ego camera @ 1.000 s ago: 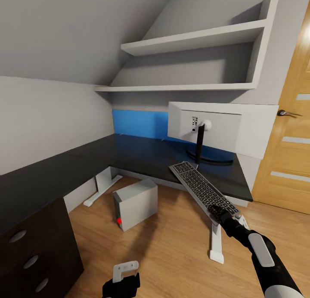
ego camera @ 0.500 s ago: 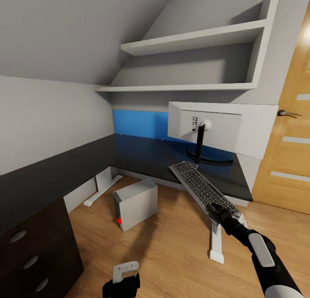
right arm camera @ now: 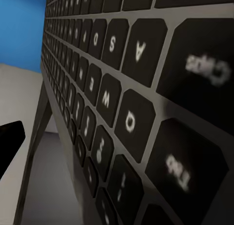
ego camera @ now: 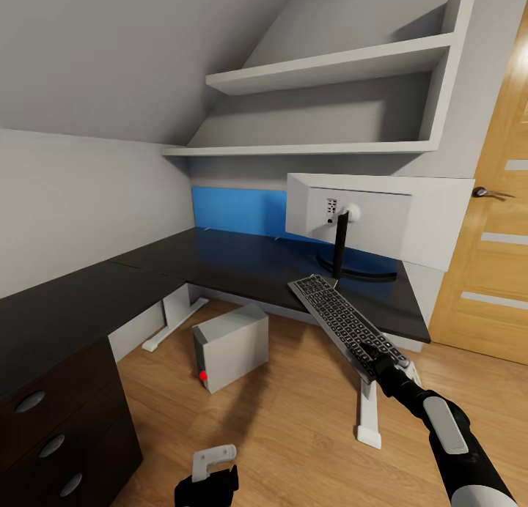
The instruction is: In the bedroom, organize the workspace by keeping the computer under the desk, ensuring the monitor is on the desk, placing the keyboard on the desk next to the monitor, placing the mouse on the desk next to the keyboard, moving the folder from the swivel chair onto the desk next to the mouse, stacking the notebook on top of the folder with the pen on top of the notebook, and positioning the swivel chair next to the desk.
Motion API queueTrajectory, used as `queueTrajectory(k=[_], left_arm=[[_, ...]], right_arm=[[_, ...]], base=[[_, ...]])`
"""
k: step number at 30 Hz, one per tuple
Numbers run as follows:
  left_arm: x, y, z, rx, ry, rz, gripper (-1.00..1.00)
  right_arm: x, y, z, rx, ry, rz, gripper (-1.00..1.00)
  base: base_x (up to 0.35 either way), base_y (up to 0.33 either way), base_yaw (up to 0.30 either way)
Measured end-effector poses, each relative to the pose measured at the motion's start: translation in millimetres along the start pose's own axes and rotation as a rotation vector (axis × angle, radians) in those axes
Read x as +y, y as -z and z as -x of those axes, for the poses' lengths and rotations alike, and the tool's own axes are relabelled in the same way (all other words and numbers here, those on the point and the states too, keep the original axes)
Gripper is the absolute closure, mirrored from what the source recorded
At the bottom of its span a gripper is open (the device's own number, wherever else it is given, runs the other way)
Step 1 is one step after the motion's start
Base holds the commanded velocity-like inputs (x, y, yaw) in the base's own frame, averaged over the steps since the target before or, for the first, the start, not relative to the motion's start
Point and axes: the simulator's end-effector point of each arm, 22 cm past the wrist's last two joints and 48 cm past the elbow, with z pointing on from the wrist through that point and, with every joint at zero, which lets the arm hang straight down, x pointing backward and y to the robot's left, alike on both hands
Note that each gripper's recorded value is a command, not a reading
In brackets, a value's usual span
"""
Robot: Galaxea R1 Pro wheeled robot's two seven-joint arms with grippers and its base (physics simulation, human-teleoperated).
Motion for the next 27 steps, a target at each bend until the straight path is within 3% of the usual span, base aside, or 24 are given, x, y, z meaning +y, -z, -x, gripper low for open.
queueTrajectory(k=[4,5,22,27], left_arm=[[0,0.0,0,0.000,0.000,0.000,-1.00],[0,0.0,0,0.000,0.000,0.000,-1.00],[1,0.0,1,-0.004,-0.001,0.003,-1.00],[-1,6.1,9,-0.004,-0.002,0.005,-1.00]], right_arm=[[0,0.0,0,0.000,0.000,0.002,-1.00],[0,0.0,0,0.000,0.000,0.002,1.00],[2,0.2,1,-0.002,-0.004,0.007,1.00],[13,1.1,5,-0.003,-0.005,0.010,1.00]], base=[[0.000,0.000,0.000],[0.000,0.000,0.000],[0.000,0.000,0.000],[0.000,0.000,0.000]])
